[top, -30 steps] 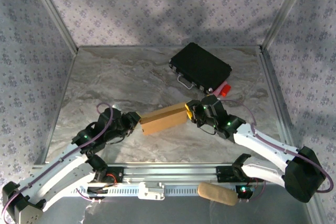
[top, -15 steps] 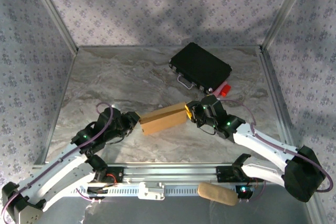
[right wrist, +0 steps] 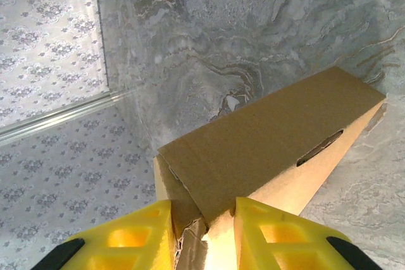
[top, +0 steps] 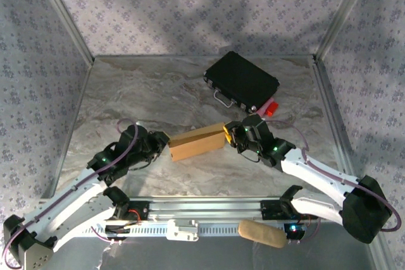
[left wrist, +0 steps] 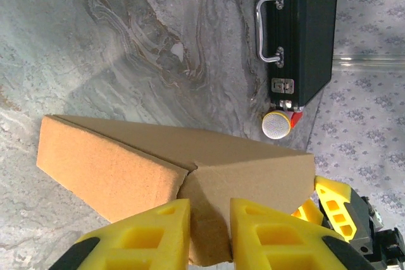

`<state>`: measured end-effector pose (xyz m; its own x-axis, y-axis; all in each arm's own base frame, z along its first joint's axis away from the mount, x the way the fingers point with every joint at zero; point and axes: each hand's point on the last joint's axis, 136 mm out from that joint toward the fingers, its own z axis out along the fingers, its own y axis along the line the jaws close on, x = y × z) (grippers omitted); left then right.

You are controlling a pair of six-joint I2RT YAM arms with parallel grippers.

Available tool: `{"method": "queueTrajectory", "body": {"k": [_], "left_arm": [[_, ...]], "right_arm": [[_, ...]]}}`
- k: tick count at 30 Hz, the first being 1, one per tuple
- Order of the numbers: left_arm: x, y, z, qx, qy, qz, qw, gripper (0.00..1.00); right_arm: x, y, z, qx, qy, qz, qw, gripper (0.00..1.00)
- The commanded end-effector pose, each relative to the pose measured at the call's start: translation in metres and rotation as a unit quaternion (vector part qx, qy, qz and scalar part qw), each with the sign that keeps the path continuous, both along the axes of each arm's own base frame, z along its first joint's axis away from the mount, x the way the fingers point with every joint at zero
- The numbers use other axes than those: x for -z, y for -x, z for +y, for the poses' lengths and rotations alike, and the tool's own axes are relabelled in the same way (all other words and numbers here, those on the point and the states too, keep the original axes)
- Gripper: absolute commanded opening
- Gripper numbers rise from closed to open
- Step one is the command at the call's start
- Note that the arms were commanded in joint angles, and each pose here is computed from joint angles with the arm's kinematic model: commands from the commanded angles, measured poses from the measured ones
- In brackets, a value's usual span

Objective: Fold the paper box

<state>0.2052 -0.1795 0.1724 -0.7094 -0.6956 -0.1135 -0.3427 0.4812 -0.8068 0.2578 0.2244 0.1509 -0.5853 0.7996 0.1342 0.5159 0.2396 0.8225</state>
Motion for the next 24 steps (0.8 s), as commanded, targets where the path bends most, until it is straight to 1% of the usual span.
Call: {"method": "queueTrajectory", "body": {"k": [1, 5, 13, 18, 24], "left_arm": [[-0.002, 0.003, -0.002, 0.01, 0.0, 0.003, 1.0, 0.21], [0.01, 0.006, -0.002, 0.011, -0.001, 0.014, 1.0, 0.2], [0.024, 0.008, -0.003, 0.014, -0.009, 0.028, 0.999, 0.14], [0.028, 0.01, -0.005, 0.018, -0.016, 0.032, 0.999, 0.14], [0.035, 0.015, 0.0, 0.019, -0.039, 0.039, 0.998, 0.13]], "right_arm": [[0.046, 0.018, -0.017, -0.002, 0.071, 0.065, 0.995, 0.28], [0.046, 0.018, -0.016, -0.004, 0.07, 0.065, 0.995, 0.28], [0.046, 0.018, -0.013, -0.007, 0.073, 0.065, 0.995, 0.28], [0.048, 0.018, -0.013, -0.008, 0.074, 0.067, 0.995, 0.28], [0.05, 0.019, -0.014, -0.008, 0.076, 0.068, 0.995, 0.27]]}}
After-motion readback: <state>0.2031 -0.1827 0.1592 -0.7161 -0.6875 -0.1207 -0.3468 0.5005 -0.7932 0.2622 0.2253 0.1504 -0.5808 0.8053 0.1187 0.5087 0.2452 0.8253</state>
